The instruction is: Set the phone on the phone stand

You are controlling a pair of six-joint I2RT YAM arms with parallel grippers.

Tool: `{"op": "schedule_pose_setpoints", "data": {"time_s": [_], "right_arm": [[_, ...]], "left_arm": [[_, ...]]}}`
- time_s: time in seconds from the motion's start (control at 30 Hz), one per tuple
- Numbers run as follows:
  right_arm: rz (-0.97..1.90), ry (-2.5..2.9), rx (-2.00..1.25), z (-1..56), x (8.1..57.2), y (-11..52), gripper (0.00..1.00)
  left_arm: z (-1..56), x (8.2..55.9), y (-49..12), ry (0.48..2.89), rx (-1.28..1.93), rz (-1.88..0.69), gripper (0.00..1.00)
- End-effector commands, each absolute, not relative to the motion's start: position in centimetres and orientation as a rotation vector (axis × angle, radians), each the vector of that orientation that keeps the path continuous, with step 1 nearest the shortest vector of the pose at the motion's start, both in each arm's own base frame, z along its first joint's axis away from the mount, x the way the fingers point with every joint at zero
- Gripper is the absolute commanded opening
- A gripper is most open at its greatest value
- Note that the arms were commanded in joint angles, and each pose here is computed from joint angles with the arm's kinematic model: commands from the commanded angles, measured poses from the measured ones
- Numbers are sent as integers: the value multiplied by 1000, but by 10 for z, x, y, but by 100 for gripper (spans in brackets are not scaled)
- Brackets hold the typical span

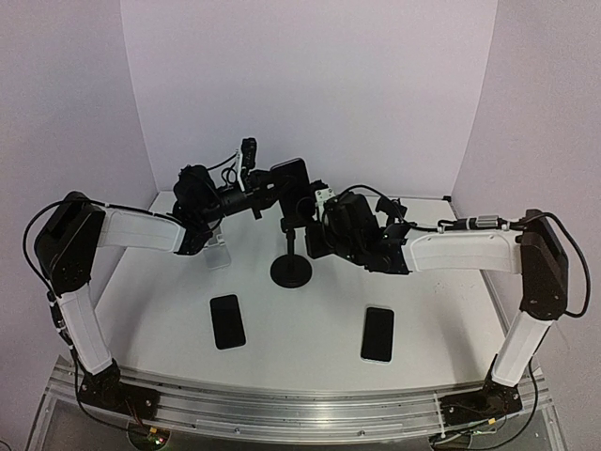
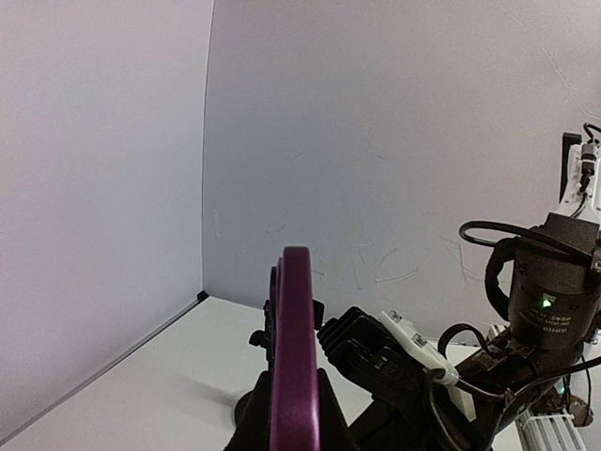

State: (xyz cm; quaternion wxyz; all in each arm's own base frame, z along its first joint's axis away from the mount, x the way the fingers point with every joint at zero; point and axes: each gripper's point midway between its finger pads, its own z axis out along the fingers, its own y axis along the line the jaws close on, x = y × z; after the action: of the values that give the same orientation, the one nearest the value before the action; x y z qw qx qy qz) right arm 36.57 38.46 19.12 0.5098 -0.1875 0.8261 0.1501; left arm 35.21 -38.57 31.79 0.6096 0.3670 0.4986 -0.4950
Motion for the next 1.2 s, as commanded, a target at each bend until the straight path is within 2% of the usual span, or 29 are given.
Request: {"op": "schedule_pose_setpoints", "data": {"time_s": [0.0, 0.37, 0.9, 1.17], "right_arm": [[490, 1876, -423, 233, 364, 405, 0], [451, 1888, -372, 229, 371, 395, 0], [432, 1908, -286, 234, 386, 359, 0], [441, 1910, -276, 235, 395, 358, 0]], "left_arm": [[228, 342, -399, 1474, 905, -1266, 0], [153, 345, -383, 1792, 871, -1157, 0], [151, 366, -368, 1755, 1010, -990, 0], [159, 360, -368, 1740, 1032, -1030, 0]]}}
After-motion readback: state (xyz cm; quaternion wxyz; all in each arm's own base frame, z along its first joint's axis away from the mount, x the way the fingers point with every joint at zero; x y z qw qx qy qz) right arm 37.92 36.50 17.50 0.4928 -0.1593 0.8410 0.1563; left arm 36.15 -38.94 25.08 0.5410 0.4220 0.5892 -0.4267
